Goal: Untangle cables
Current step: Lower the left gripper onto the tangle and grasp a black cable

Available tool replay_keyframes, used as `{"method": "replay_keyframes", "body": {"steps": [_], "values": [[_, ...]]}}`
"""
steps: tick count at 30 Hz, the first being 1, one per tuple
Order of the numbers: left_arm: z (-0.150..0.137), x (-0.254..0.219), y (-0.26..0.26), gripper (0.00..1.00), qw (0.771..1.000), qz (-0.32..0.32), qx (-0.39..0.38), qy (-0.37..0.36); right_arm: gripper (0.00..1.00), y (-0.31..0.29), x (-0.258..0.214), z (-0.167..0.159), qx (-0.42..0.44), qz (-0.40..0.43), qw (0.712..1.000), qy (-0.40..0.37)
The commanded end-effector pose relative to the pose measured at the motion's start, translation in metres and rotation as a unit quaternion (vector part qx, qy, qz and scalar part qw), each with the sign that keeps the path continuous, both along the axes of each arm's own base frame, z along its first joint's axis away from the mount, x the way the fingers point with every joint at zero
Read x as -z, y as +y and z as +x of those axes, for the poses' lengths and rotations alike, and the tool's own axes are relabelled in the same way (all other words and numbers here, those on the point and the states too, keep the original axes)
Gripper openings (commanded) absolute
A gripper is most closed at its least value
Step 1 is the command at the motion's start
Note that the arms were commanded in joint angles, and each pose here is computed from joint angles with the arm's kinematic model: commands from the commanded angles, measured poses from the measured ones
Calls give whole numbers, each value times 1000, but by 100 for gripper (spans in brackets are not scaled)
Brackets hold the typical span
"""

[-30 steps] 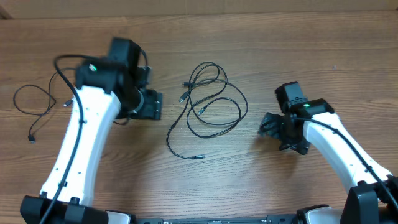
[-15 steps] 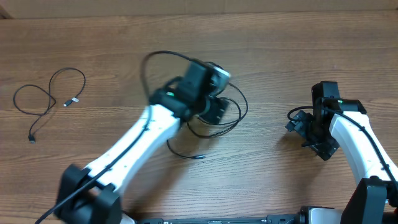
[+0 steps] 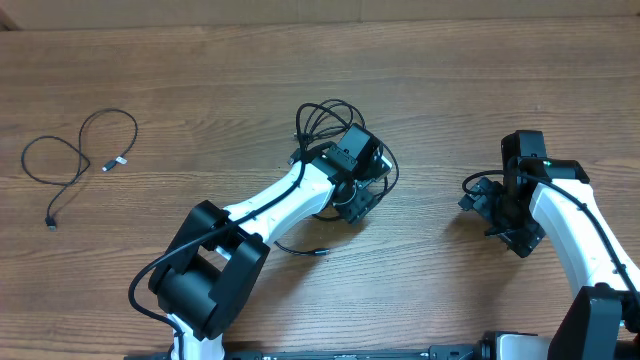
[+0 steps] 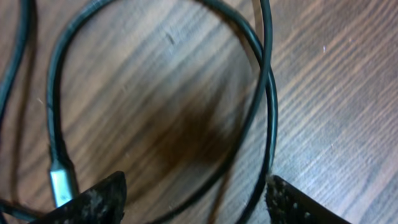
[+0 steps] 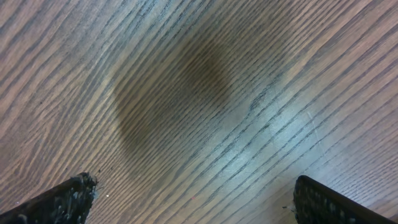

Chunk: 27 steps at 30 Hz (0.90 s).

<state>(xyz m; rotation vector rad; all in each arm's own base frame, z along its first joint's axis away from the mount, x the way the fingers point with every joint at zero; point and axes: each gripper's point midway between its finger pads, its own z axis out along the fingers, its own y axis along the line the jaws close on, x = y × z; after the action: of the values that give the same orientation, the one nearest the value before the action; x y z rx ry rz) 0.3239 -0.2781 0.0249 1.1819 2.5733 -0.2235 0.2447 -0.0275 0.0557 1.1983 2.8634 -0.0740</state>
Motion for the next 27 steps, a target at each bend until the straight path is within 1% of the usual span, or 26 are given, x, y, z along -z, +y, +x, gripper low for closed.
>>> {"method": "replay_keyframes", "body": {"steps": [1, 17, 27], "values": [[6, 3, 0, 69, 1000, 1, 8, -12, 100, -1, -2, 2, 0, 0, 1000, -5], [7, 6, -1, 55, 1000, -2, 7, -16, 100, -1, -2, 1, 0, 0, 1000, -4], [3, 17, 4, 55, 1000, 1, 7, -14, 100, -1, -1, 0, 0, 0, 1000, -2]]}}
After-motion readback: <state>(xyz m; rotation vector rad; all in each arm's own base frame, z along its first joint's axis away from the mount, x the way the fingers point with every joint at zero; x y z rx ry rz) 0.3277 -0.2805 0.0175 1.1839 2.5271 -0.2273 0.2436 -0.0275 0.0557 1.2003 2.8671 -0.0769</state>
